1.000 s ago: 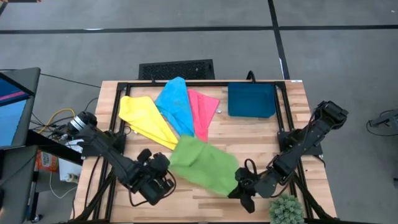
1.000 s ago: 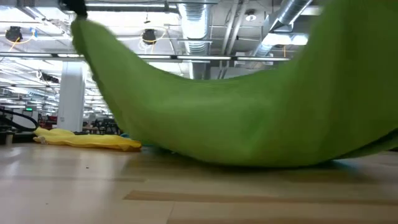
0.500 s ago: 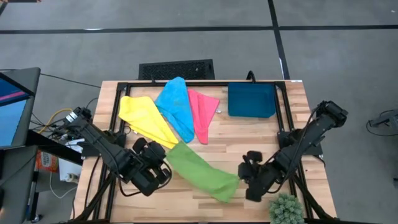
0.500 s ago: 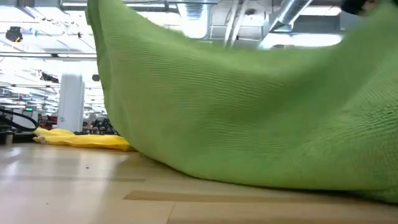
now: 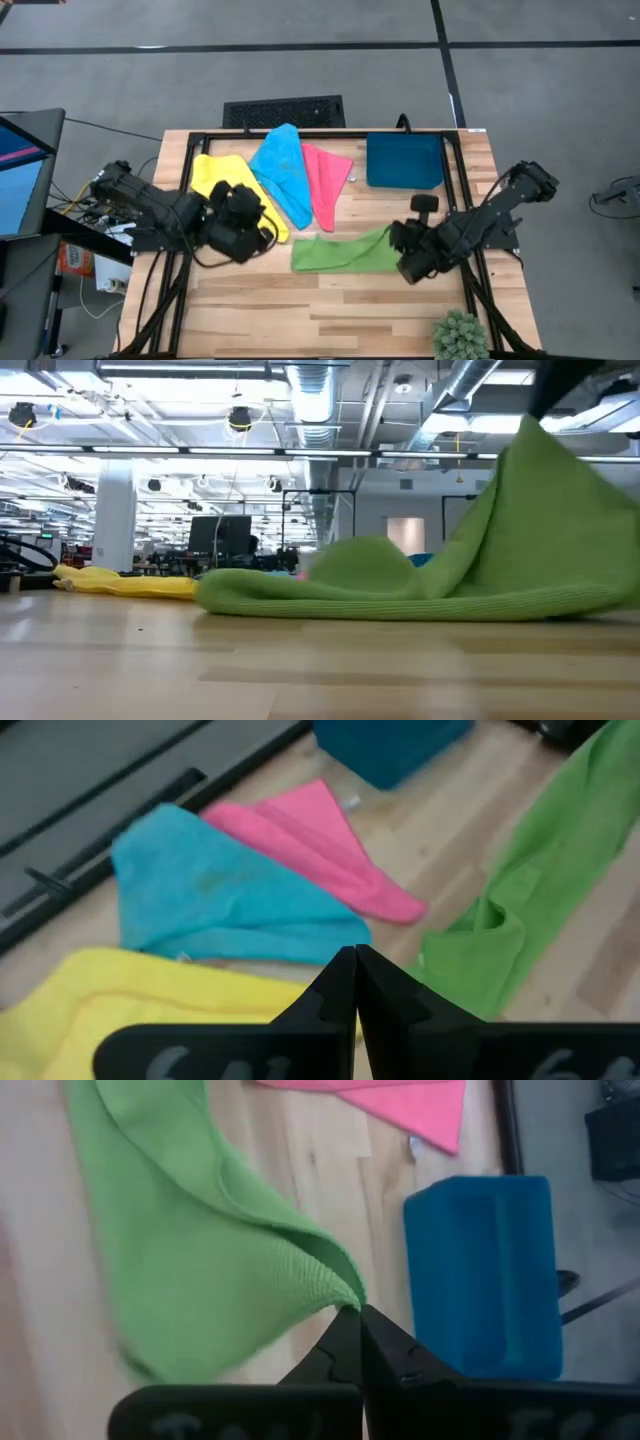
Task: Fold microfiber towels
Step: Fold the green microfiber towel
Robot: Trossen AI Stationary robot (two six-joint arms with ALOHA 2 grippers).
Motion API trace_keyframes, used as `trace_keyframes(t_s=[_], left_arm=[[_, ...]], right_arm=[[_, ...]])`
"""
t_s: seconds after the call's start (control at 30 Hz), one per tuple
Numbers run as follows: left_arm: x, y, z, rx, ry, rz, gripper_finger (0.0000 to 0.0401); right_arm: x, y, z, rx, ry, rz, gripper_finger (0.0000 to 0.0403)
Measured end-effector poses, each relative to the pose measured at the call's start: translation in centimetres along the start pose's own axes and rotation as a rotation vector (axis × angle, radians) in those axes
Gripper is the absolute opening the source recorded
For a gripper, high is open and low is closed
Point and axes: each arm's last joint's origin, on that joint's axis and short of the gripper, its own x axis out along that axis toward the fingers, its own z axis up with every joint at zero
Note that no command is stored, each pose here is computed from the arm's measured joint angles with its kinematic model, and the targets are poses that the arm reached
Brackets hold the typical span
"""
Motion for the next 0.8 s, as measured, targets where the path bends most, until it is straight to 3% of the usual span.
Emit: trace_keyframes(t_s=[0.17, 0.3, 0.5, 0.67, 0.8], left_arm=[[2.0, -0.6, 0.3, 0.059, -0.06, -0.021, 0.0], [5.0, -2.5, -0.5, 0.131, -0.088, -0.145, 0.0016], [10.2, -2.7, -1.0, 0.186, -0.146, -0.328, 0.01], [14.2, -0.7, -0.5, 0.221, -0.155, -0.466, 0.0177], [16.1, 0.8, 0.1, 0.274, -0.19, -0.574, 0.0202]], right_arm=[[0.3, -0.2, 0.6, -0.033, -0.012, 0.018, 0.0015], [0.1, 0.3, 0.5, -0.048, -0.032, 0.032, 0.0016], [-0.3, 0.9, 0.4, -0.053, -0.066, 0.059, 0.0015], [-0.5, 1.3, 0.4, -0.047, -0.089, 0.077, 0.0018], [-0.6, 1.5, 0.4, -0.042, -0.102, 0.087, 0.0015]])
